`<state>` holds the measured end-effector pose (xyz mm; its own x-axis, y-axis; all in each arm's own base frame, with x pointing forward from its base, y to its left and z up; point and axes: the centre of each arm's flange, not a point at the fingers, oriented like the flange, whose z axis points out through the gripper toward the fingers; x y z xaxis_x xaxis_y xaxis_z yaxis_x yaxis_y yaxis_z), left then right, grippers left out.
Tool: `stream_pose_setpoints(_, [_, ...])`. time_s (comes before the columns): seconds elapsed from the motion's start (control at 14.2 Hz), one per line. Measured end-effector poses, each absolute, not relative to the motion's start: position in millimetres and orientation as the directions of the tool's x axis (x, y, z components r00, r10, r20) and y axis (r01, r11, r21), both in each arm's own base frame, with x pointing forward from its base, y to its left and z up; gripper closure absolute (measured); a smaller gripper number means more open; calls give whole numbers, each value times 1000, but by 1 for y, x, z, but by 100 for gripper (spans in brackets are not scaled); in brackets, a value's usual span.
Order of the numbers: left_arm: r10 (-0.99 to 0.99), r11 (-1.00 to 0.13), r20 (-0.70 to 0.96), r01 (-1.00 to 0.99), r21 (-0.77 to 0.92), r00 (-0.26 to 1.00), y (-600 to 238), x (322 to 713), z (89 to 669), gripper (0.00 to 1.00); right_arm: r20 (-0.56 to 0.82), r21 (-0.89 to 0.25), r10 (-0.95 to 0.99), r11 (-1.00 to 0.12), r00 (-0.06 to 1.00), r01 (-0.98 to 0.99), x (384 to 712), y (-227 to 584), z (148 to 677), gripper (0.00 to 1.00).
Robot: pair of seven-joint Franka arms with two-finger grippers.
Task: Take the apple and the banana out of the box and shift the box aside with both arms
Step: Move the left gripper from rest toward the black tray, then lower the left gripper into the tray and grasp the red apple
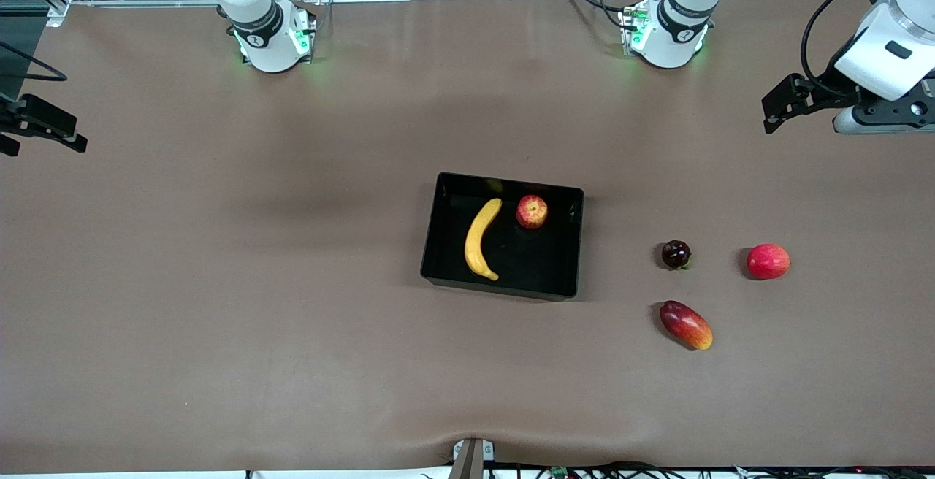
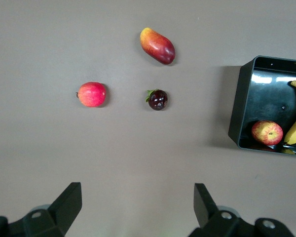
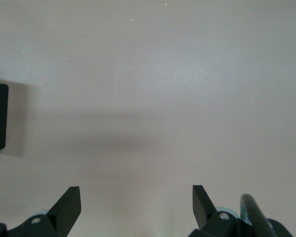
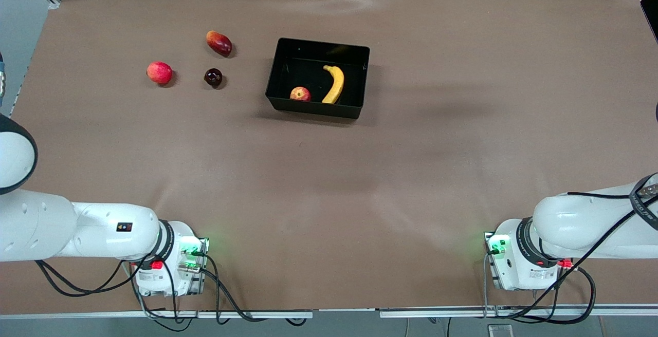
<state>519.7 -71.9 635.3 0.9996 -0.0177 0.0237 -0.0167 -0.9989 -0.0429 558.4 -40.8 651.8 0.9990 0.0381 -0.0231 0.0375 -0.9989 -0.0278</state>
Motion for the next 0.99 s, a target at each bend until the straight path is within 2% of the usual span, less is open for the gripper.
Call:
stream_pose_setpoints(0.49, [-25,-999,17,-24,-42,1000,-76,529,630,0,-22,-28,38,-999,999,37,559,-41,652,0])
stream_pose_setpoints(0.99, [-198,-980,-24,-199,-17,980,-183,561,550,0,-23,-28,38,-999,999,37,559,-41,651,0])
